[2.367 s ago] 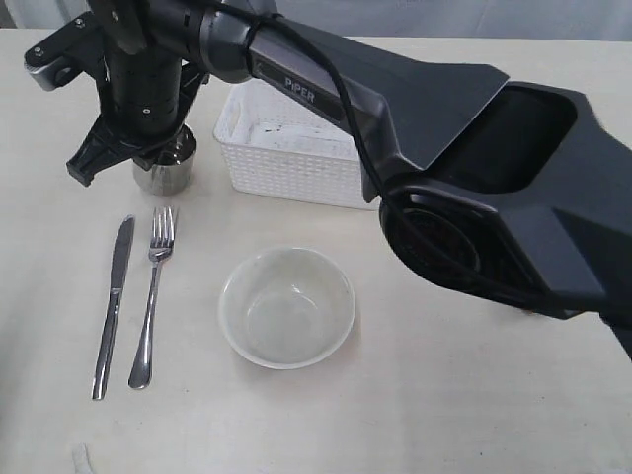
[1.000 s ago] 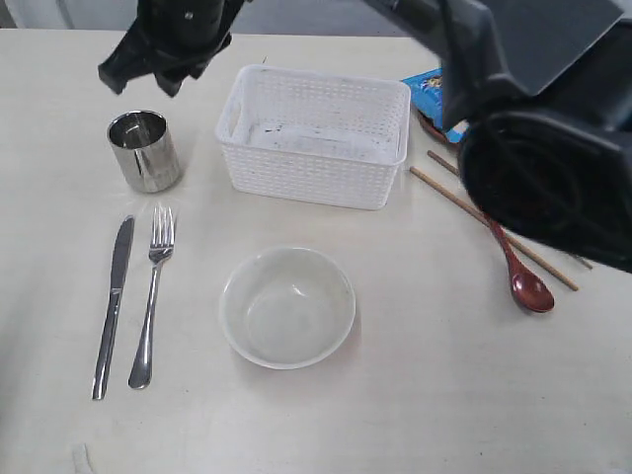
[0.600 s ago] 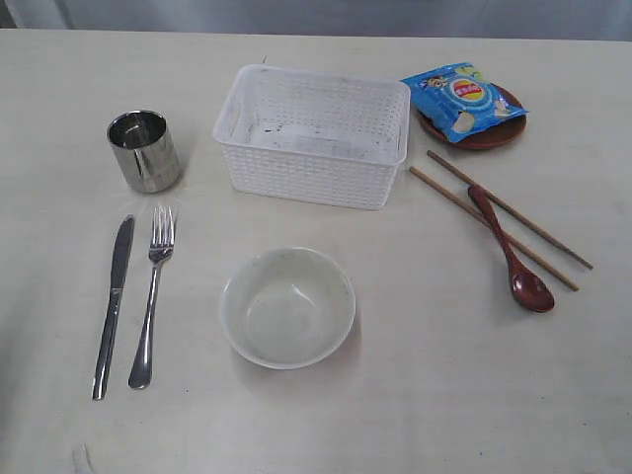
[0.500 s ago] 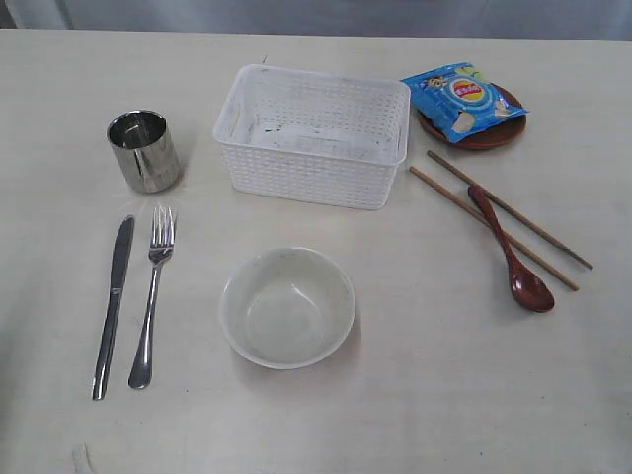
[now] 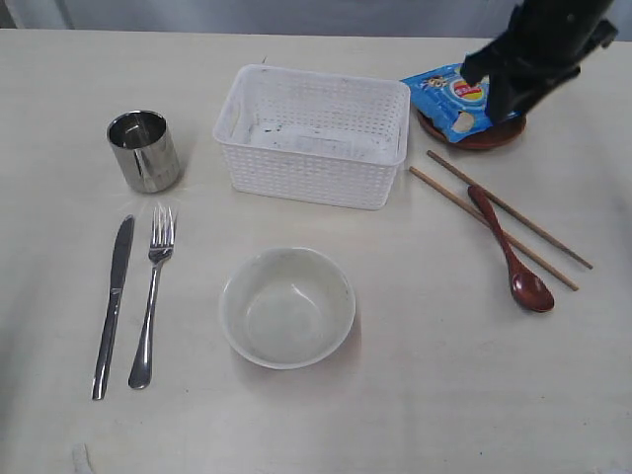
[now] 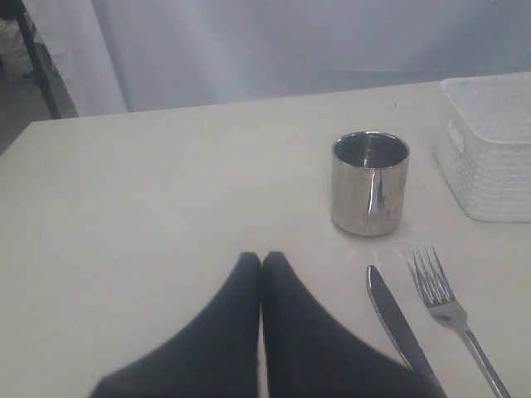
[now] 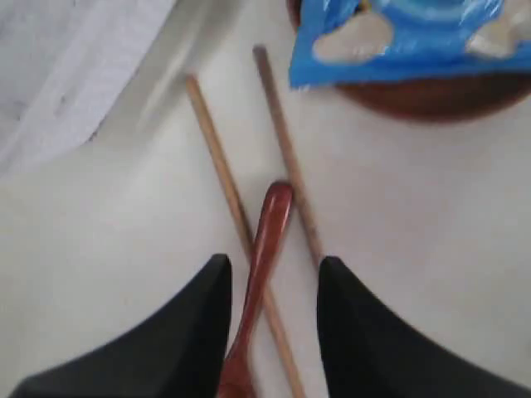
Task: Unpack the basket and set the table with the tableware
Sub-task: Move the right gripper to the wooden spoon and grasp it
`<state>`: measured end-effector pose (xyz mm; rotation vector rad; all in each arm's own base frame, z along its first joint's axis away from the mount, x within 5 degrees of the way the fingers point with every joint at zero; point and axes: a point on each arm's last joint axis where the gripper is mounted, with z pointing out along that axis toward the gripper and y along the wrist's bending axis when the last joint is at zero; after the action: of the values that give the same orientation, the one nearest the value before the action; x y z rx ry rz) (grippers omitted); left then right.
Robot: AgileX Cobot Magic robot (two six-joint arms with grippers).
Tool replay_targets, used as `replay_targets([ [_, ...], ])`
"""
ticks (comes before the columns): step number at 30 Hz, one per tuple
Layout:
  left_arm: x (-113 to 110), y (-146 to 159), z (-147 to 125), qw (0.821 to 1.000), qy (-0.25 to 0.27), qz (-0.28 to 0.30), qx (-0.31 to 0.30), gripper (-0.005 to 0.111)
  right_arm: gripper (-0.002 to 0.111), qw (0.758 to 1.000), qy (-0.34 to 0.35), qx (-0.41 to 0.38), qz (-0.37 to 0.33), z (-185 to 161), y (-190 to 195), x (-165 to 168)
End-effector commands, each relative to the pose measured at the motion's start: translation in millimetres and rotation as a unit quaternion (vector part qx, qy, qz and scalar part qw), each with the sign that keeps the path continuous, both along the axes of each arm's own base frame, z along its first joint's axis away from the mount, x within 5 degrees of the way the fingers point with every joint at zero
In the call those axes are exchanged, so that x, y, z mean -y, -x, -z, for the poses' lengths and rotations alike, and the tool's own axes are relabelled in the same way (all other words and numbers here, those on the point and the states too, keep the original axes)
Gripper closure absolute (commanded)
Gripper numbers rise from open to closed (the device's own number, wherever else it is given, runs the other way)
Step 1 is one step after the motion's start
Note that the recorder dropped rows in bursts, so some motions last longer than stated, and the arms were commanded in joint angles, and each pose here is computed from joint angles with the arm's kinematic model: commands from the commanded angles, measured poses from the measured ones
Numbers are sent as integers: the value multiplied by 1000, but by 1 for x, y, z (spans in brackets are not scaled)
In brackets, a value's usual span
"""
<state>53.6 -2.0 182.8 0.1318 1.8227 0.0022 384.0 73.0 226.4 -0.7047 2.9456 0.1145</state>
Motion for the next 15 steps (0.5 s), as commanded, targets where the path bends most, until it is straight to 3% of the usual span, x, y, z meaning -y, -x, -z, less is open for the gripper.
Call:
replay_targets([
  [1,0,0,1,1000,2,2,0,107,74,998,-14,-56,18,32,21,6],
  [8,0,0,1,1000,2,2,0,107,74,997,-5,-73,36,66,40,9],
  [15,0,0,1,1000,2,2,0,107,74,998,-5,-44,39,72,38,10],
])
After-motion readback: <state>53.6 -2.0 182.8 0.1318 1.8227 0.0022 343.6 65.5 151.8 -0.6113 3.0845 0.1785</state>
